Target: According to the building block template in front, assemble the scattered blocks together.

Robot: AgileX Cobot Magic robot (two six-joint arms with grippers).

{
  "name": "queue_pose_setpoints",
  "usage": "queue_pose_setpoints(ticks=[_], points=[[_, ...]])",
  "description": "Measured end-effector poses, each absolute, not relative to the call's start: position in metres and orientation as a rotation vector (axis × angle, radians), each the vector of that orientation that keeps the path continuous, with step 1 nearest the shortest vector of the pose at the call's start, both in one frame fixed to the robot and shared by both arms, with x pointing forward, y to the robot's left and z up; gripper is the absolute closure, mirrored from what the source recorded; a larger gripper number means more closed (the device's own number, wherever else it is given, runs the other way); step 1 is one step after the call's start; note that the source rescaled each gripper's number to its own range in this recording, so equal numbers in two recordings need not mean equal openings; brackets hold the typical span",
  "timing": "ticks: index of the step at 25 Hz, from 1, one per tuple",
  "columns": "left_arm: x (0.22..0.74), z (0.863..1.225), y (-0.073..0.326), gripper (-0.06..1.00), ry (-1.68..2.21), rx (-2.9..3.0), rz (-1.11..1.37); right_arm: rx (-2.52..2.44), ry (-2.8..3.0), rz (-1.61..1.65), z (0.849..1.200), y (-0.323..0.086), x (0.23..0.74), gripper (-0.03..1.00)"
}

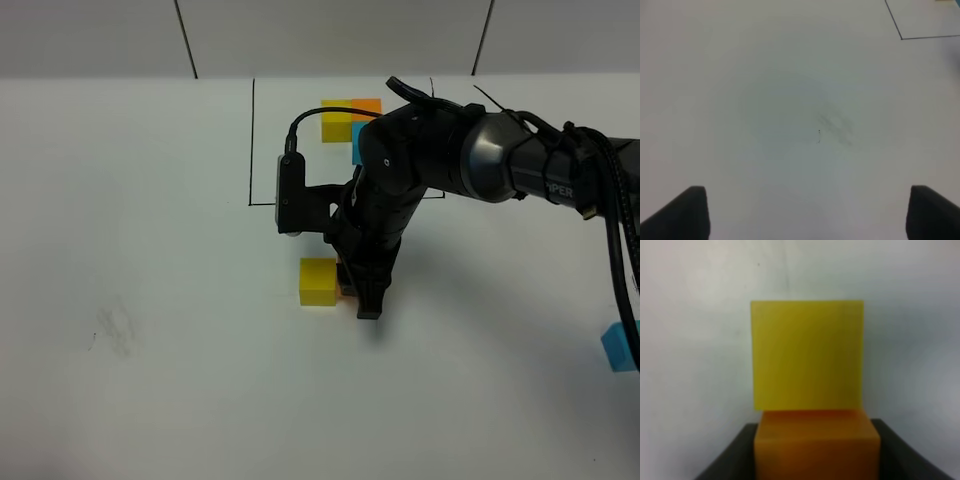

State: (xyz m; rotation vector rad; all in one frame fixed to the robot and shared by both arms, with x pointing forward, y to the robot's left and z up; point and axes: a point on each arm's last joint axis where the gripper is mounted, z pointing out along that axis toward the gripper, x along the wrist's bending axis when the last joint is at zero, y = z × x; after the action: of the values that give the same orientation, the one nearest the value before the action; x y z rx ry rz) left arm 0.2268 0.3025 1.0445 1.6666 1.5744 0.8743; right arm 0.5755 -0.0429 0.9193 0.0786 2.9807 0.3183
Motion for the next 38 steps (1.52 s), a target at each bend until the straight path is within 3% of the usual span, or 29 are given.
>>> queue_pose_setpoints(ticks=[8, 21, 23, 27, 29, 34, 38], points=[[0.227, 1.045, 0.302, 0.27, 1.574, 1.667, 0.874, 0.088, 3.007, 0.315, 0.902, -0.04, 0.577, 0.72], [0.227, 1.045, 0.302, 0.27, 1.574, 1.667, 0.874, 0.082, 3.001, 0.315, 0.902, -0.04, 0.578, 0.72], [0.227, 1.045, 0.302, 0.27, 1.574, 1.667, 0.874, 0.079, 2.996, 0.312, 0.904, -0.04, 0.578, 0.62], [0.227, 1.045, 0.302, 0.27, 1.574, 1.667, 0.874, 0.215, 2.956, 0.324, 0.928, -0.045, 0.578, 0.16], [0.227, 1.045, 0.302, 0.27, 1.574, 1.667, 0.874, 0.419, 2.9, 0.336, 0.948, -0.055, 0.581, 0.04], [0.227, 1.045, 0.302, 0.27, 1.574, 1.667, 0.874, 1.23, 2.681, 0.25, 0.982, -0.113, 0.588, -0.03], [0.227, 1.045, 0.302, 0.27, 1.574, 1.667, 0.874, 1.664, 2.439, 0.19, 1.002, -0.176, 0.574, 0.02]])
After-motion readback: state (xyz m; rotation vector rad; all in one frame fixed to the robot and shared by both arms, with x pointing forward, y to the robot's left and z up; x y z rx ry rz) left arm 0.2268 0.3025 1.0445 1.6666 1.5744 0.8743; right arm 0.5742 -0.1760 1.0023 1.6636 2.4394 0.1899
